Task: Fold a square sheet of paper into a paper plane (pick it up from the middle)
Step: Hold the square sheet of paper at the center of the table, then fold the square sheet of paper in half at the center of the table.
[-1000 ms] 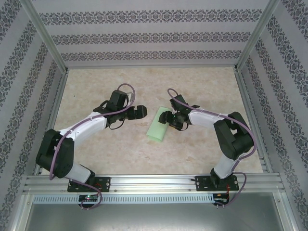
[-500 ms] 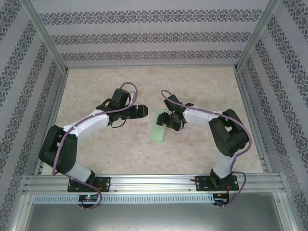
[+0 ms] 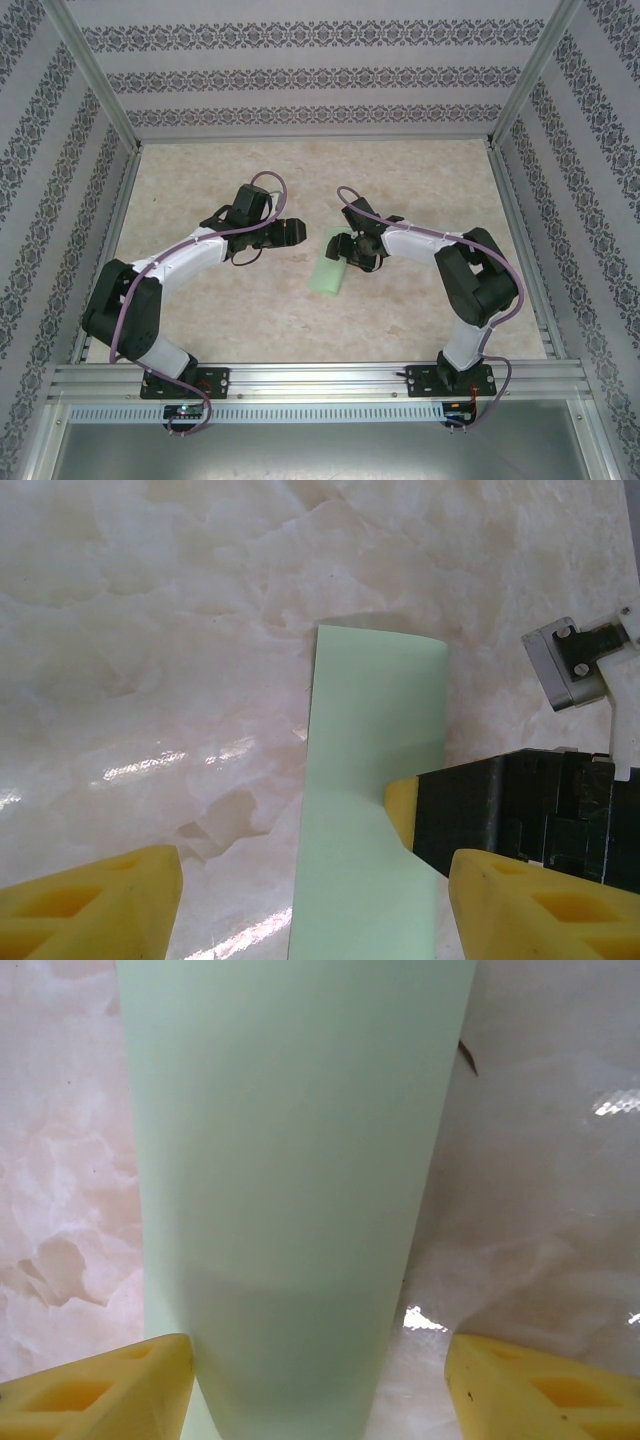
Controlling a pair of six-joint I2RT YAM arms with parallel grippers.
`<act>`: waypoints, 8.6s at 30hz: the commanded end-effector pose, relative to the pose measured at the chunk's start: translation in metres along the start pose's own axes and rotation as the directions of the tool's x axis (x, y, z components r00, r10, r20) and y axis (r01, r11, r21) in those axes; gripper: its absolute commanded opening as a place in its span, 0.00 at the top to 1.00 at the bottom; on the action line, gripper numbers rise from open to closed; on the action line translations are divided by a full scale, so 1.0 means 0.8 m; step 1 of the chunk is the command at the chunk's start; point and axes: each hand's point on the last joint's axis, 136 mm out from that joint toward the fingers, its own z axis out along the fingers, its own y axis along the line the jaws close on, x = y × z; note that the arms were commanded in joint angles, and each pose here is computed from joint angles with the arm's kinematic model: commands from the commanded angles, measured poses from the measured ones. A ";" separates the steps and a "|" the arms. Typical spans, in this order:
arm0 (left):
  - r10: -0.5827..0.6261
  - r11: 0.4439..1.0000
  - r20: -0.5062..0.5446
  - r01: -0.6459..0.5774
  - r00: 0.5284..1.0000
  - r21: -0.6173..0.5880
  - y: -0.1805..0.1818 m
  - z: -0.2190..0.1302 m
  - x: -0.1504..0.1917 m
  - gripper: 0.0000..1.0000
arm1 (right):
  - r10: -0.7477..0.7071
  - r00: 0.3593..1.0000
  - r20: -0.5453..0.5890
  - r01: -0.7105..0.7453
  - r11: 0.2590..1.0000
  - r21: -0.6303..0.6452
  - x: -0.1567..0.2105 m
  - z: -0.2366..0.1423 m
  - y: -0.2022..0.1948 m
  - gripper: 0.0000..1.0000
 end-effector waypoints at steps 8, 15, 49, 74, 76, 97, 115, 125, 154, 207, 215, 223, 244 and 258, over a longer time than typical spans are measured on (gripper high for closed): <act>0.030 0.999 0.019 -0.031 0.999 0.041 -0.017 -0.002 -0.011 0.29 | -0.007 1.000 -0.023 0.009 0.996 0.089 0.007 0.009 -0.019 0.33; 0.032 0.999 0.019 -0.033 0.999 0.041 -0.017 -0.003 -0.010 0.30 | -0.020 0.999 -0.042 0.026 0.988 0.150 0.010 0.012 -0.028 0.33; 0.027 0.999 0.008 -0.027 1.000 0.039 -0.015 0.002 -0.006 0.35 | -0.029 0.997 -0.068 0.037 0.991 0.126 0.013 0.019 -0.035 0.34; 0.003 0.992 -0.161 0.017 0.987 0.123 -0.033 0.068 0.017 0.98 | -0.017 0.994 -0.110 0.038 0.980 0.193 0.022 0.035 -0.050 0.34; 0.008 0.991 -0.175 0.016 0.985 0.132 -0.039 0.077 0.019 1.00 | -0.022 0.993 -0.117 0.044 0.981 0.189 0.024 0.037 -0.047 0.34; -0.031 0.988 -0.273 0.070 0.962 0.135 -0.032 0.135 0.054 1.00 | -0.026 0.992 -0.125 0.051 0.978 0.202 0.029 0.042 -0.048 0.33; -0.037 0.998 -0.366 0.050 0.930 0.027 0.009 0.151 0.093 1.00 | -0.054 0.997 -0.054 0.059 0.994 0.087 0.009 0.018 -0.008 0.28; -0.021 1.000 -0.381 0.022 0.924 0.000 0.018 0.152 0.099 1.00 | 0.023 0.981 0.191 0.017 0.979 -0.205 -0.036 -0.081 0.031 0.38; -0.022 1.000 -0.406 0.016 0.913 -0.018 0.028 0.154 0.110 1.00 | 0.073 0.997 -0.027 -0.078 0.950 -0.303 0.021 0.031 0.001 0.81; -0.014 1.000 -0.420 0.006 0.907 -0.021 0.028 0.151 0.112 1.00 | 0.015 0.994 -0.107 -0.048 0.948 -0.315 0.076 0.024 0.018 0.80; -0.013 1.000 -0.421 0.005 0.907 -0.020 0.027 0.149 0.112 1.00 | -0.012 0.998 -0.069 -0.014 0.929 -0.369 0.081 -0.011 0.041 0.79; -0.013 1.000 -0.420 0.007 0.908 -0.016 0.025 0.150 0.110 1.00 | 0.025 0.991 -0.133 -0.061 0.959 -0.277 0.106 0.025 -0.001 0.79; -0.008 1.000 -0.423 0.002 0.906 -0.013 0.024 0.146 0.113 1.00 | -0.047 0.989 -0.138 -0.007 0.932 -0.363 0.118 0.007 0.038 0.79; 0.001 1.000 -0.423 -0.005 0.906 -0.009 0.020 0.146 0.108 1.00 | -0.060 0.993 -0.103 0.017 0.925 -0.380 0.114 -0.020 0.046 0.79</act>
